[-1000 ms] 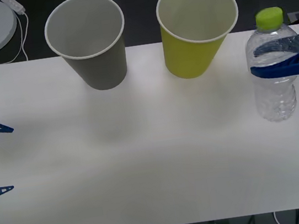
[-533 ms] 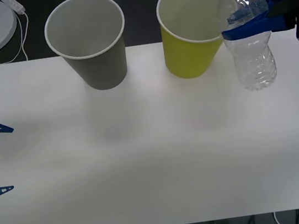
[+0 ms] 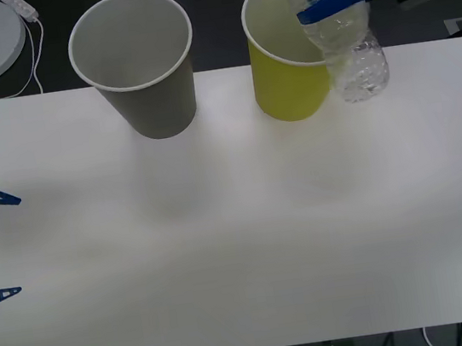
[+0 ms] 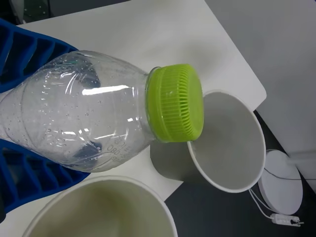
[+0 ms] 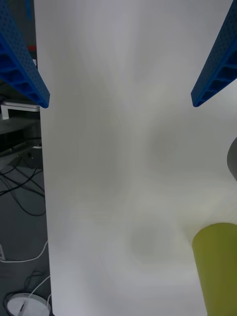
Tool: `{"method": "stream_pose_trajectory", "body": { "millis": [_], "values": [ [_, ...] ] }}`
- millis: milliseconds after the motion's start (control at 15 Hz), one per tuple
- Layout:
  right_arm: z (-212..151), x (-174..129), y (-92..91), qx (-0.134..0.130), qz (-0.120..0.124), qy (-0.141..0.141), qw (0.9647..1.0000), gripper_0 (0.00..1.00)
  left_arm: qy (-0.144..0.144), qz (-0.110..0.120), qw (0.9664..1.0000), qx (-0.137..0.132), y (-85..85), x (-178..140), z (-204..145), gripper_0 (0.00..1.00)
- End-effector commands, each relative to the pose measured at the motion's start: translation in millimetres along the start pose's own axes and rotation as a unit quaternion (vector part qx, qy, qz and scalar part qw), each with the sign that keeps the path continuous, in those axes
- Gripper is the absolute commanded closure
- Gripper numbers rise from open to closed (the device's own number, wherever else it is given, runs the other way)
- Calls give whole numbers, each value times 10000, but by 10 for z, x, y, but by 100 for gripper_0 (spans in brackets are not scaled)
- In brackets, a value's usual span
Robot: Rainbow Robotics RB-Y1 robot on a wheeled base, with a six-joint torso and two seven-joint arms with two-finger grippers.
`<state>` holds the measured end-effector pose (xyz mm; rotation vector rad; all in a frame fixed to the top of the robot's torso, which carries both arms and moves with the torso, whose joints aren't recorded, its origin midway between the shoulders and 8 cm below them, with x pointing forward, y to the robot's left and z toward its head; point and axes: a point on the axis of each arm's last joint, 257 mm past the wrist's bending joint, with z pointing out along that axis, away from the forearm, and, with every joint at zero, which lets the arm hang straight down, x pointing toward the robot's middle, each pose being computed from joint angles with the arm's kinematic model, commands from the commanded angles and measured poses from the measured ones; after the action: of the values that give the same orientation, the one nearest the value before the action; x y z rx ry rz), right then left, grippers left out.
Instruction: Put the can into the green bin and the plastic bottle into the gray bin
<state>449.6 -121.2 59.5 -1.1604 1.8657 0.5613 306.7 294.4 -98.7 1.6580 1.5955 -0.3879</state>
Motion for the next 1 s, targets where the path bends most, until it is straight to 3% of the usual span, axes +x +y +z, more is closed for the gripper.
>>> {"method": "stream_pose_trajectory", "body": {
  "millis": [67,467,1000],
  "values": [
    [139,-198,-42,-74,-14,23,10000,100,0,0,10000,0,0,0,0,0],
    [482,-570,-76,-165,-106,226,9996,100,0,0,10000,0,0,0,0,0],
    [848,-1032,-87,-51,-266,541,9982,100,0,0,10000,0,0,0,0,0]
  ]
}}
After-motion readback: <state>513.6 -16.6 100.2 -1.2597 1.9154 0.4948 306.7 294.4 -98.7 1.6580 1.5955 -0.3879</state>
